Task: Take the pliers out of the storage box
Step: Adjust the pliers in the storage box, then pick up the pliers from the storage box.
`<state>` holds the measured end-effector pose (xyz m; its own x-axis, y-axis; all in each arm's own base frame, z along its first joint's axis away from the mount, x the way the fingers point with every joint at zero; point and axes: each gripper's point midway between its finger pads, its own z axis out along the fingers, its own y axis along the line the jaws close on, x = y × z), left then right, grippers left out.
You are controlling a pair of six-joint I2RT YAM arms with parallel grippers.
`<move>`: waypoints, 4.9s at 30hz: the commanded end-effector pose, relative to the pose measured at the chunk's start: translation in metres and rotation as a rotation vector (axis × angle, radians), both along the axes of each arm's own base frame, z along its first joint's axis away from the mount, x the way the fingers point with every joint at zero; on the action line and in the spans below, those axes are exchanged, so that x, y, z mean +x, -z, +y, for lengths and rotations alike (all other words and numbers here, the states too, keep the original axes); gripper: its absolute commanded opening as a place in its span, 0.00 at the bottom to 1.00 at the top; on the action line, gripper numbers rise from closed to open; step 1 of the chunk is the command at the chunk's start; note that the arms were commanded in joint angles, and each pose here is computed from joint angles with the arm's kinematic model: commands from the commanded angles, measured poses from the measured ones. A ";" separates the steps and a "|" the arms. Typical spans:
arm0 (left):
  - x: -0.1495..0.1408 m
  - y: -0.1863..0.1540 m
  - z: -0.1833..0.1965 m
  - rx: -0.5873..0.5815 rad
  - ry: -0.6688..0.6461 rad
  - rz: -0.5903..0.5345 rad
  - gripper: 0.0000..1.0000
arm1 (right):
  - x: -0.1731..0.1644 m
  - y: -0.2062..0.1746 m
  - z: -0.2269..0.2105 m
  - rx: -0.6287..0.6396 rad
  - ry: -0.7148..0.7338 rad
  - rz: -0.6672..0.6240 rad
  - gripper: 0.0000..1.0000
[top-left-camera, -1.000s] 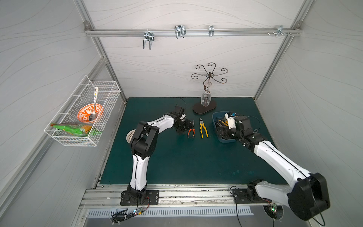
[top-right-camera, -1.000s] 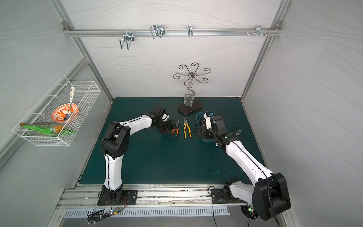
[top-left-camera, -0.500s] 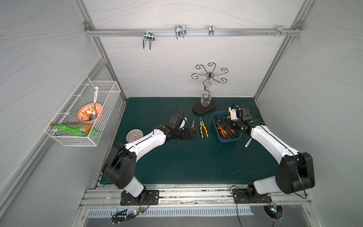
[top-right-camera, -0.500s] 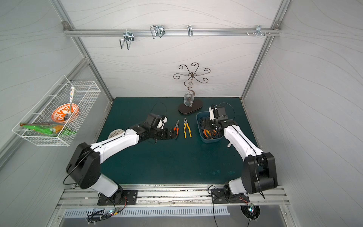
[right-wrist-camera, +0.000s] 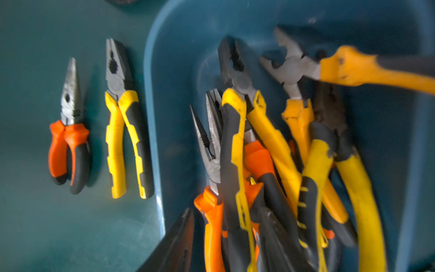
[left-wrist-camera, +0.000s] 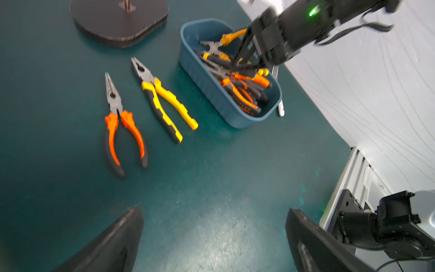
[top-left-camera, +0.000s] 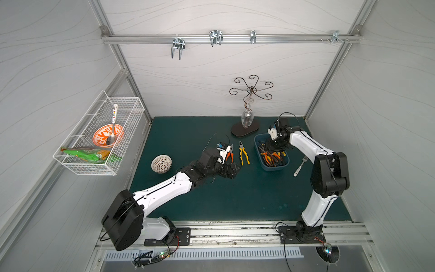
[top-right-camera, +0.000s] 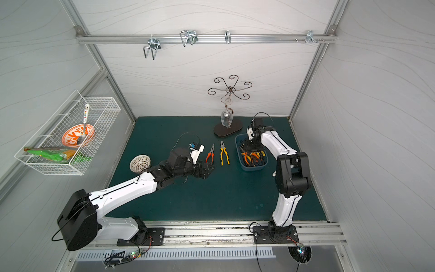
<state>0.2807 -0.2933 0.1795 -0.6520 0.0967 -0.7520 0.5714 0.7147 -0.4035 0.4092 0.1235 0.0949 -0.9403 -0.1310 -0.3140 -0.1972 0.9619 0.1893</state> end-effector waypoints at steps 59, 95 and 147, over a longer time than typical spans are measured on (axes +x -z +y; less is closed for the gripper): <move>0.059 -0.012 0.009 -0.197 -0.105 0.077 1.00 | -0.053 -0.035 0.037 -0.004 -0.130 -0.195 0.27; 0.060 -0.007 0.008 -0.196 -0.101 0.099 1.00 | -0.016 0.037 0.033 0.029 -0.006 0.141 0.22; 0.122 -0.052 -0.112 -0.620 -0.072 0.112 0.46 | -0.081 -0.141 0.125 0.474 -0.268 -0.468 0.00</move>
<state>0.3974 -0.3946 0.2109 -0.7309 -0.3726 -0.5718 0.4205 0.4140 -0.8073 0.3292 0.2377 0.2017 -0.7282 -0.0963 -0.6786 -0.4934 0.7608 0.4216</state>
